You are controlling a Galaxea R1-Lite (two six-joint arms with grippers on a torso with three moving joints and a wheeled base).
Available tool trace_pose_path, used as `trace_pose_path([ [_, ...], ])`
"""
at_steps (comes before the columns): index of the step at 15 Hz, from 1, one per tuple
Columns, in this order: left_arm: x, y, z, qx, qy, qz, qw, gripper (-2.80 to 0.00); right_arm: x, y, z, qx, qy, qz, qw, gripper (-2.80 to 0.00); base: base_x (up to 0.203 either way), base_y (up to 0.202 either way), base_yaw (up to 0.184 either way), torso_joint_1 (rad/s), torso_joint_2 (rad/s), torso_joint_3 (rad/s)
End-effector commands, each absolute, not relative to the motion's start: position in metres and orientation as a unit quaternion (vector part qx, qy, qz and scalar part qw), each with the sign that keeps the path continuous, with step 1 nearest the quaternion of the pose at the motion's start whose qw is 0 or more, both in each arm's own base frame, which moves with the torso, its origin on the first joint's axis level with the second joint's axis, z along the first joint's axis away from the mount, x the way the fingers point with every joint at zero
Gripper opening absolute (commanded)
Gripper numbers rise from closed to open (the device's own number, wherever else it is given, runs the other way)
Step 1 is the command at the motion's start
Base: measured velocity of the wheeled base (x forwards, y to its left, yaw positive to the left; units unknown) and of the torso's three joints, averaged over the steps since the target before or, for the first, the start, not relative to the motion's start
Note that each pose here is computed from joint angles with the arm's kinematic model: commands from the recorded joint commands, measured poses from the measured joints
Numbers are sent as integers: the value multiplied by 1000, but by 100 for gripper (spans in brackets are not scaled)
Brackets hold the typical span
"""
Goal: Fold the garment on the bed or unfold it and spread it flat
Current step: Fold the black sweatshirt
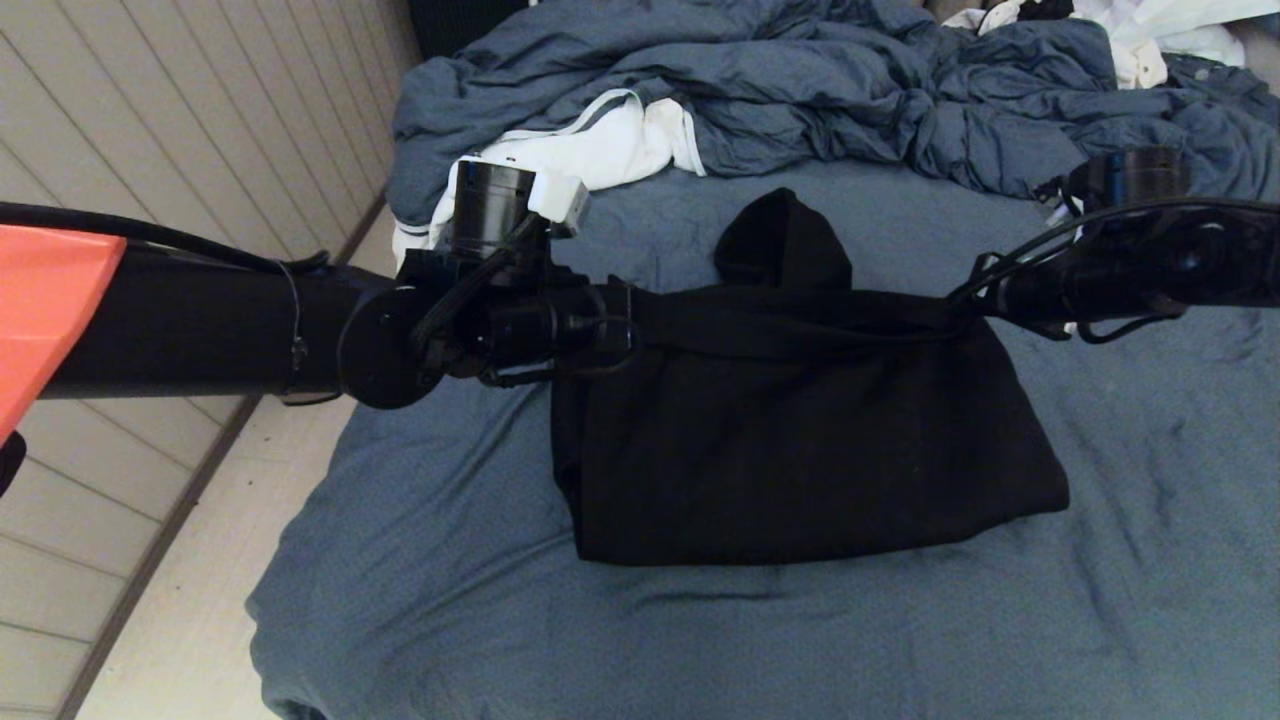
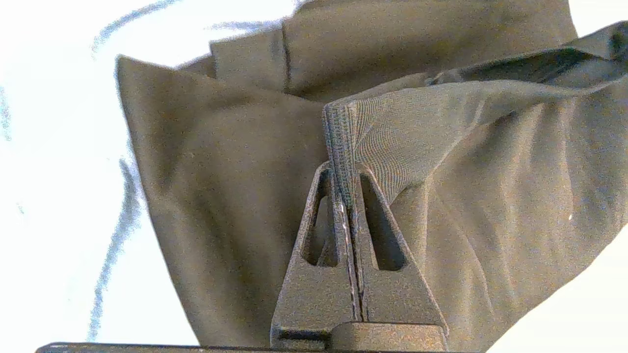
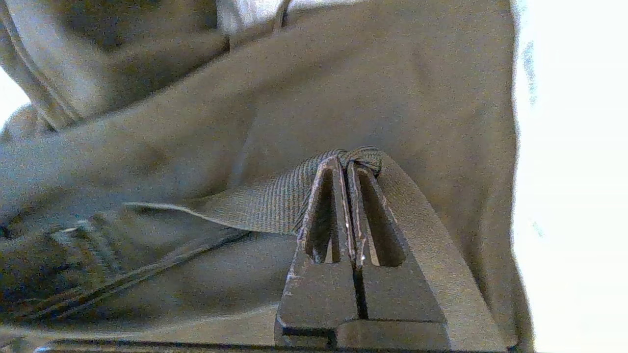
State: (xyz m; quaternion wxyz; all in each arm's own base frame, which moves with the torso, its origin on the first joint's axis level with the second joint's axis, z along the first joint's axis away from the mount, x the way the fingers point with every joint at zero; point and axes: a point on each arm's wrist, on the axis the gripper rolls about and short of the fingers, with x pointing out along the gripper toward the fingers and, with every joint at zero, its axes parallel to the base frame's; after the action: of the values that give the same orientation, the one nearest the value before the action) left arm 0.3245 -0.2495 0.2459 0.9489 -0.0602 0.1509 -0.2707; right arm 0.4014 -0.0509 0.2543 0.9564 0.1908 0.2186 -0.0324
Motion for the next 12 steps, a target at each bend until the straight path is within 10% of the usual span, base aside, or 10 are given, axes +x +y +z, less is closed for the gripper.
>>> trace_pose_path([
  [1, 327, -249, 250, -65, 143, -269, 950, -280, 403, -52, 260, 191, 208, -32, 959, -280, 0, 0, 0, 0, 0, 0],
  [12, 384, -248, 247, -71, 136, -237, 959, -280, 441, -61, 254, 163, 180, -79, 967, -280, 0, 0, 0, 0, 0, 0],
])
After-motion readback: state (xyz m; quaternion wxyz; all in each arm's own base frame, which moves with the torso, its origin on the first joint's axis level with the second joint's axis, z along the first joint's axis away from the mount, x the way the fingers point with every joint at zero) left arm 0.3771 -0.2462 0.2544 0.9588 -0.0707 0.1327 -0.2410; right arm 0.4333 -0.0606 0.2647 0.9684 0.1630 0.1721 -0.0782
